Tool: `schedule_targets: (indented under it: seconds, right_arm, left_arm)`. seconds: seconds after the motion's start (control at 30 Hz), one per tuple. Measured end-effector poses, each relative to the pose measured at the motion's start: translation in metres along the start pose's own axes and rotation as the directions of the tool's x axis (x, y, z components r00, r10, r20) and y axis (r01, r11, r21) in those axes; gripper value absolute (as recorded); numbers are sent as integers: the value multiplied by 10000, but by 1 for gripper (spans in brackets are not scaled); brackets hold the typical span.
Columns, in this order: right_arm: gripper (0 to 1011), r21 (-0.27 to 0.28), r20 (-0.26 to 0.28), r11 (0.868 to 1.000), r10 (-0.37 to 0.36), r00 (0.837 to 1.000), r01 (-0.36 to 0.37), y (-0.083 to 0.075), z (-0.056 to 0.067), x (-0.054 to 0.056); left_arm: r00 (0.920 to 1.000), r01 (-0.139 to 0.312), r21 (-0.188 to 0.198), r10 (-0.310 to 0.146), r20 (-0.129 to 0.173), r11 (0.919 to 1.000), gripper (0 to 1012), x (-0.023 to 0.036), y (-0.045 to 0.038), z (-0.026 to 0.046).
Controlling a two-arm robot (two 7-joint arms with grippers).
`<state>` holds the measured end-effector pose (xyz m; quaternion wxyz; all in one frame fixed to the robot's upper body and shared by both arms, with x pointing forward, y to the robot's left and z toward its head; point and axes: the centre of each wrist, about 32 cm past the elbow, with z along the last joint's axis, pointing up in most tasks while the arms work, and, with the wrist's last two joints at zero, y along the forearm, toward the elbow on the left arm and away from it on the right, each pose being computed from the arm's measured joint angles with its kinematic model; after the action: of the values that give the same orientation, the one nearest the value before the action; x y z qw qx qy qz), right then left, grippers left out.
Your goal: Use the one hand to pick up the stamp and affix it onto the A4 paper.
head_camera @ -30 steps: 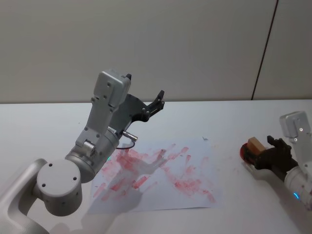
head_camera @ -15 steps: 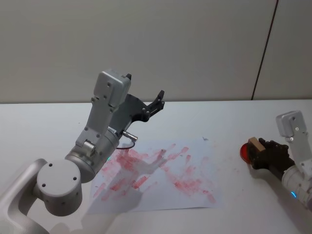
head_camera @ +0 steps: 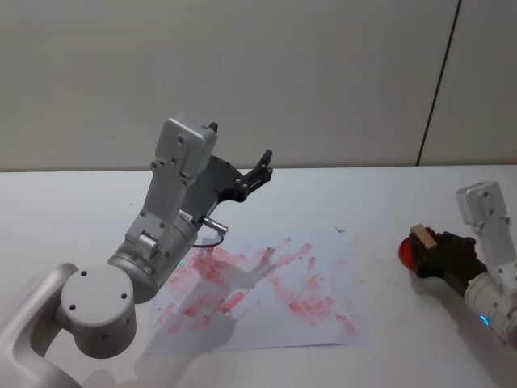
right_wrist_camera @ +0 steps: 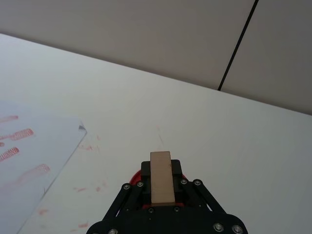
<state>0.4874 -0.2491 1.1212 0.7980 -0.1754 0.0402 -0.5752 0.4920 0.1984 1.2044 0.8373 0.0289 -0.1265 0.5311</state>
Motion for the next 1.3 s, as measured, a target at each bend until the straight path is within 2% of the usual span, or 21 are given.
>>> schedule_targets:
  seconds: [0.23, 0.4, 0.67, 0.9, 1.3]
  right_arm:
    - [219, 659, -221, 9975, 276, 9994, -261, 2, 91, -23]
    - [219, 1401, -523, 9875, 806, 9954, -726, 5, 230, -82]
    - [219, 1981, -752, 9678, 1730, 9820, -1554, 16, 384, -212]
    - [220, 1793, -773, 9587, 2374, 9683, -2207, 17, 425, -310]
    - [220, 693, -348, 9531, 2976, 9541, -2947, 13, 296, -401]
  left_arm:
    - [10000, 1, 0, -1, 0, 10000, 1001, 0, 0, 0]
    - [10000, 0, 1, 0, 0, 10000, 1001, 0, 0, 0]
    - [10000, 0, 0, 0, 0, 10000, 1001, 0, 0, 0]
    - [10000, 1, 0, -1, 0, 10000, 1001, 0, 0, 0]
    - [10000, 1, 0, -1, 0, 10000, 1001, 0, 0, 0]
